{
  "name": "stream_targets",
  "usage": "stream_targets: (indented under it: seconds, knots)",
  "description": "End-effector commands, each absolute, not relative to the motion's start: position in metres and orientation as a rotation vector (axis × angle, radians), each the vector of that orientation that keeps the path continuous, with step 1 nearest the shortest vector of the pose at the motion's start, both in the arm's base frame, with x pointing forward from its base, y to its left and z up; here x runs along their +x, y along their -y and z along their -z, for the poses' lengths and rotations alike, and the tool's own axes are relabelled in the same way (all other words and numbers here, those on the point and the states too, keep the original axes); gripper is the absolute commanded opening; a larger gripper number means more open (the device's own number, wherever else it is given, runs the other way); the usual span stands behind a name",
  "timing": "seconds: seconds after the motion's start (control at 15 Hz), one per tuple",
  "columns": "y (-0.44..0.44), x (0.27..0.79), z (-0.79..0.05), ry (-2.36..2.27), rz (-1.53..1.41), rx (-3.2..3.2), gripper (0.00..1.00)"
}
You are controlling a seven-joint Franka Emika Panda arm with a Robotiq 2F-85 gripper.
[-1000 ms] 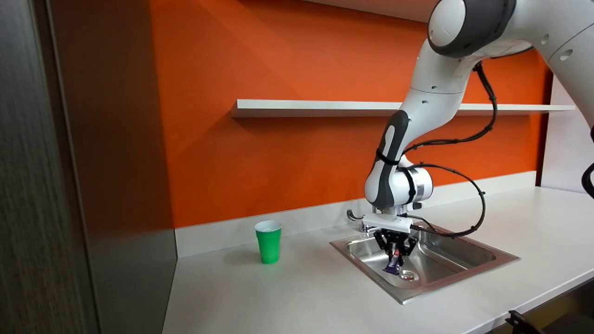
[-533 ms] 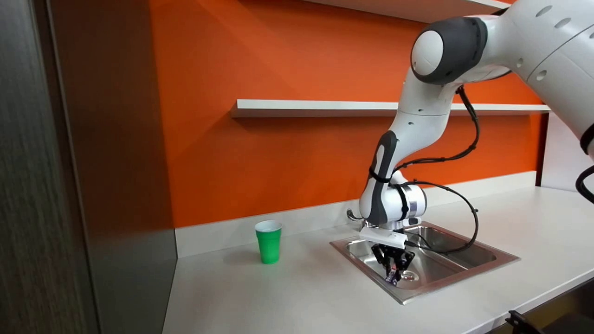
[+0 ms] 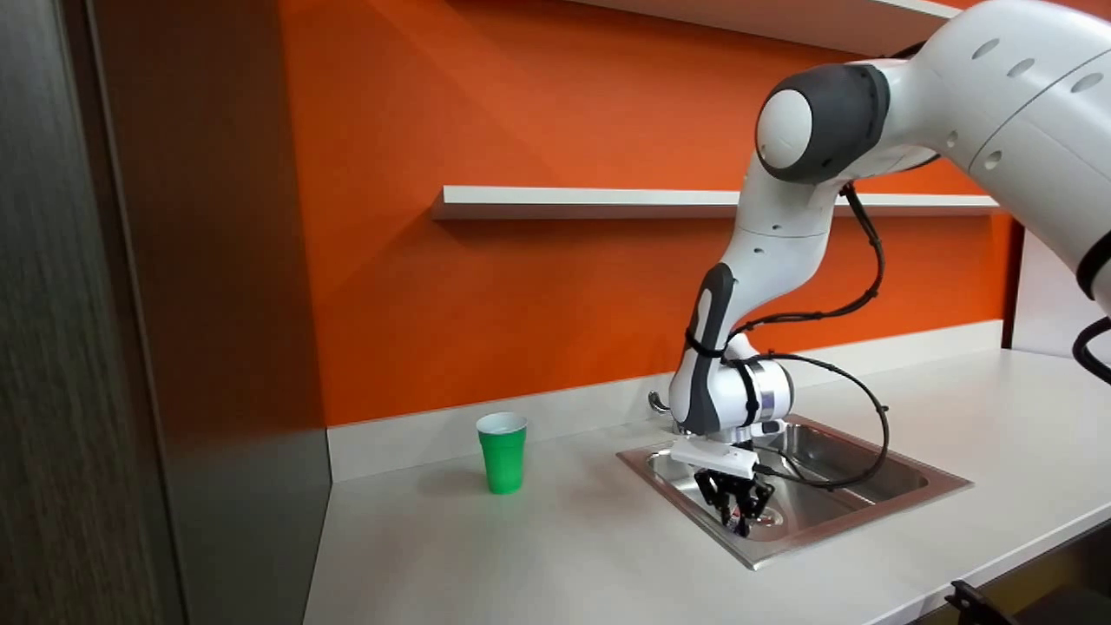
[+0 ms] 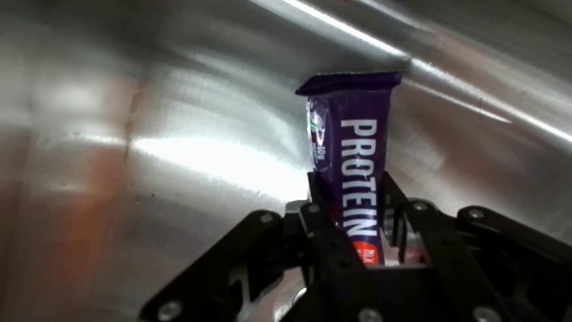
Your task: Put the chocolate bar inside the sink
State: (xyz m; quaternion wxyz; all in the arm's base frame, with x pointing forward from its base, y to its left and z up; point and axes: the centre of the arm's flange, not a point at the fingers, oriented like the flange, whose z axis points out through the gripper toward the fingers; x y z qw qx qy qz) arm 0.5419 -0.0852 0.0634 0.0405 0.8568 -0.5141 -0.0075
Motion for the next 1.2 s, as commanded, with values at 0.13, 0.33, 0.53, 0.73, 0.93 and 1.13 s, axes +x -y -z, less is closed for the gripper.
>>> stream_targets:
  seconds: [0.13,0.33,0.53,0.73,0.93,1.13]
  knots:
    - [0.089,0.546,-0.063,1.589,0.009,2.634,0.73]
    - [0.09,0.543,-0.076,1.59,-0.02,2.636,0.95]
    - [0.092,0.542,-0.095,1.591,-0.072,2.639,1.0]
    - [0.093,0.539,-0.121,1.59,-0.135,2.643,1.0]
    - [0.087,0.528,-0.15,1.549,-0.159,2.674,1.0]
    - [0.075,0.513,-0.176,1.463,-0.158,2.735,1.0]
